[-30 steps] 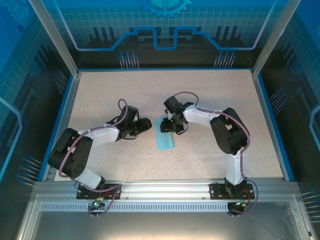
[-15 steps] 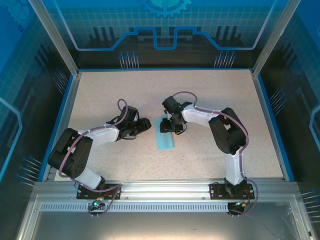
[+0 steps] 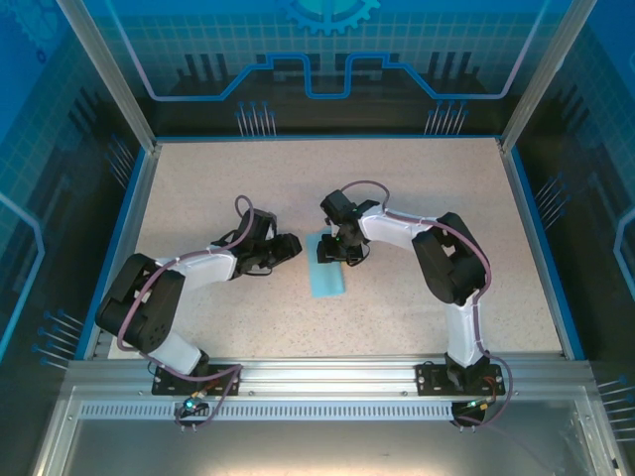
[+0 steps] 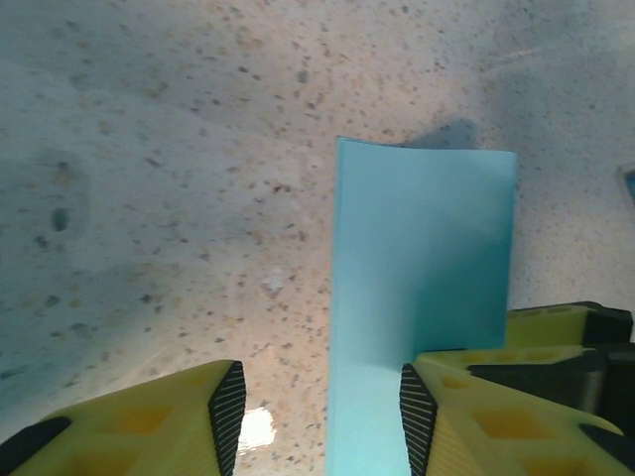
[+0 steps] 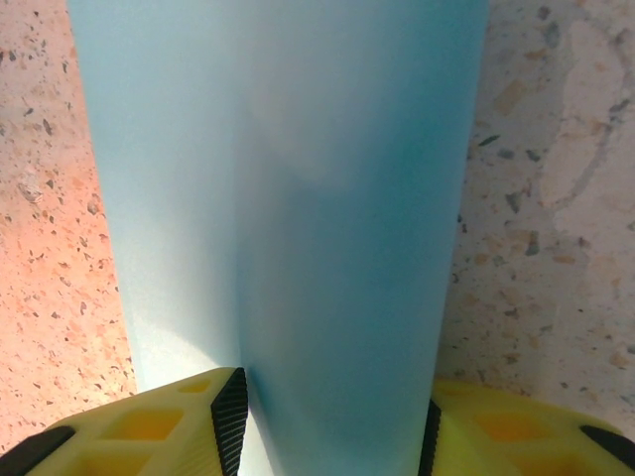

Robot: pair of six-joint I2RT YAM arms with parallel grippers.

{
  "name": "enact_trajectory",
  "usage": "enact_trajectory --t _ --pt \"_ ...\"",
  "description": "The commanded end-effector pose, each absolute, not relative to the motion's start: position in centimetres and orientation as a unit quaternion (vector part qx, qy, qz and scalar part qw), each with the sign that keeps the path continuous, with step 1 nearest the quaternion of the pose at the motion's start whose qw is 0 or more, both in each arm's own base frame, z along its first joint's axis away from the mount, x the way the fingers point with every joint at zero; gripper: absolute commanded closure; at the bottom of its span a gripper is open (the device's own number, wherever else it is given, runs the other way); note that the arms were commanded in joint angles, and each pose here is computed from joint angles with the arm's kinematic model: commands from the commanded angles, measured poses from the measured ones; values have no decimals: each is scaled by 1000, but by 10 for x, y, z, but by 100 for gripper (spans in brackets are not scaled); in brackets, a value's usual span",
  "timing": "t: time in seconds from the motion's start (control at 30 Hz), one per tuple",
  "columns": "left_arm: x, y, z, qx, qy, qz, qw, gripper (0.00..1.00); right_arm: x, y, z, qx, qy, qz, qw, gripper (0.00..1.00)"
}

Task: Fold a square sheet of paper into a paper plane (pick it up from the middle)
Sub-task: Hold the square sheet of paper at the center of the table.

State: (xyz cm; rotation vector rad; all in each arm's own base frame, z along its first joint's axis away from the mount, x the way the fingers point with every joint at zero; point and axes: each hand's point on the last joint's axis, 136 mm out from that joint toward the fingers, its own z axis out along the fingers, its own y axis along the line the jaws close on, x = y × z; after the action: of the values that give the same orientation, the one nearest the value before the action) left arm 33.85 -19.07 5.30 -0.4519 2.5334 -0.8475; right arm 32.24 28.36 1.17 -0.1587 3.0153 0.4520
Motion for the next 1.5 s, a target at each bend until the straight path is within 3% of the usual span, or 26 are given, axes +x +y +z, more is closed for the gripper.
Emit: enact_trajectory --t 0.0,0.5,0.9,1.47 --pt "339 -208 56 -146 906 -343 199 55 302 265 -46 -62 995 82 -1 52" --pt "344 -234 51 -123 903 -375 173 72 299 263 -55 -60 995 76 -12 52" --pt "349 -242 38 -130 907 -371 152 95 297 263 -58 -55 996 75 -17 52" --pt "350 -242 30 -132 910 -364 145 97 293 262 -66 -41 996 74 -28 51"
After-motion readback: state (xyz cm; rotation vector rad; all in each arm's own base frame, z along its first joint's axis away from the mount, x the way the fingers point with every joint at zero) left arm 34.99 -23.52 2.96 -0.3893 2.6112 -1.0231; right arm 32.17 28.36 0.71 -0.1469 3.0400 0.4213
